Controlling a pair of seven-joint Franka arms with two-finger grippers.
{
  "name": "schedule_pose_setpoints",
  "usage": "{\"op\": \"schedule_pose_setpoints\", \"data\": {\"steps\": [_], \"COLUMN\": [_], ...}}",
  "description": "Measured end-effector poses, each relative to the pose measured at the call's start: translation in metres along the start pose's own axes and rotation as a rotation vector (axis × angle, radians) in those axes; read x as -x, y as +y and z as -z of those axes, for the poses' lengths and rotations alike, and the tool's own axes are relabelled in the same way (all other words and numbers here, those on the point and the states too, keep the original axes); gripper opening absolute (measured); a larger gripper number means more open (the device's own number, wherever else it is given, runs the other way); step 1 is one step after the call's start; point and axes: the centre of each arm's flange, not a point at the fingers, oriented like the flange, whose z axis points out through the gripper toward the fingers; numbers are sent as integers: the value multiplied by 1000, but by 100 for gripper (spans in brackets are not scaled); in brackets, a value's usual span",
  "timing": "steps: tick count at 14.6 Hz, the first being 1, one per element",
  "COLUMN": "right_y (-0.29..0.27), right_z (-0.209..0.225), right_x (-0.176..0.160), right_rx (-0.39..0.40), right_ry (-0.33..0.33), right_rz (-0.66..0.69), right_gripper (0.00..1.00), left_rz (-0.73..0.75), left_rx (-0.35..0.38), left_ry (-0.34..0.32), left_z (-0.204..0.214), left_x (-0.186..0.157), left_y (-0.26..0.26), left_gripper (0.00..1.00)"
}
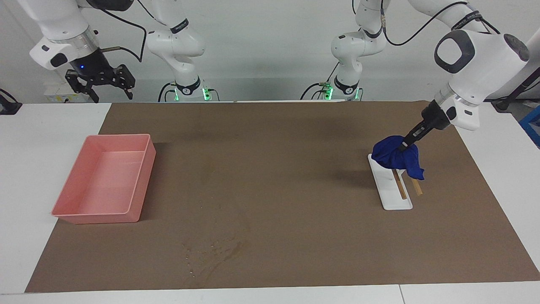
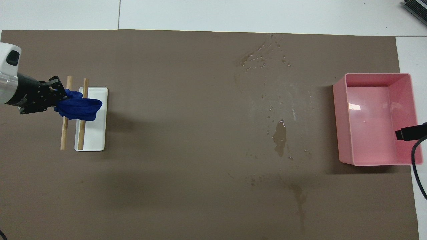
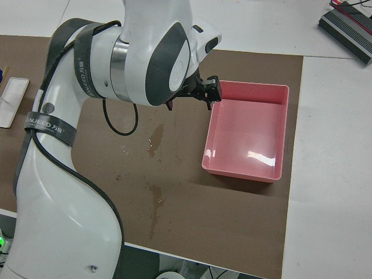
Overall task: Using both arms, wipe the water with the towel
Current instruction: 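Lift the blue cloth with the left gripper while the right gripper approaches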
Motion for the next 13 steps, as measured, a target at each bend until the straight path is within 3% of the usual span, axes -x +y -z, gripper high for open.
{"op": "schedule_pose_setpoints", "data": {"steps": [3, 7, 9, 13], "right_y": [-2, -13, -23, -55], "right_z": [-1, -1, -2, 3], "right_x": [2, 0, -2, -8], "right_rx": [-12, -98, -190, -391], "right_ry": [-12, -6, -4, -49], "right_rz": [-37, -136, -202, -520], "right_gripper": [100, 100, 100, 100], "left_rz": [167, 240, 270, 373], "left_rx": [63, 111, 136, 211], "left_ry": [-66, -195, -248, -280], "left_z": [-2, -18, -24, -59], "left_x": [49, 117, 136, 188], "left_y": [49, 104, 118, 155], "left_gripper": [19, 19, 19, 19]}}
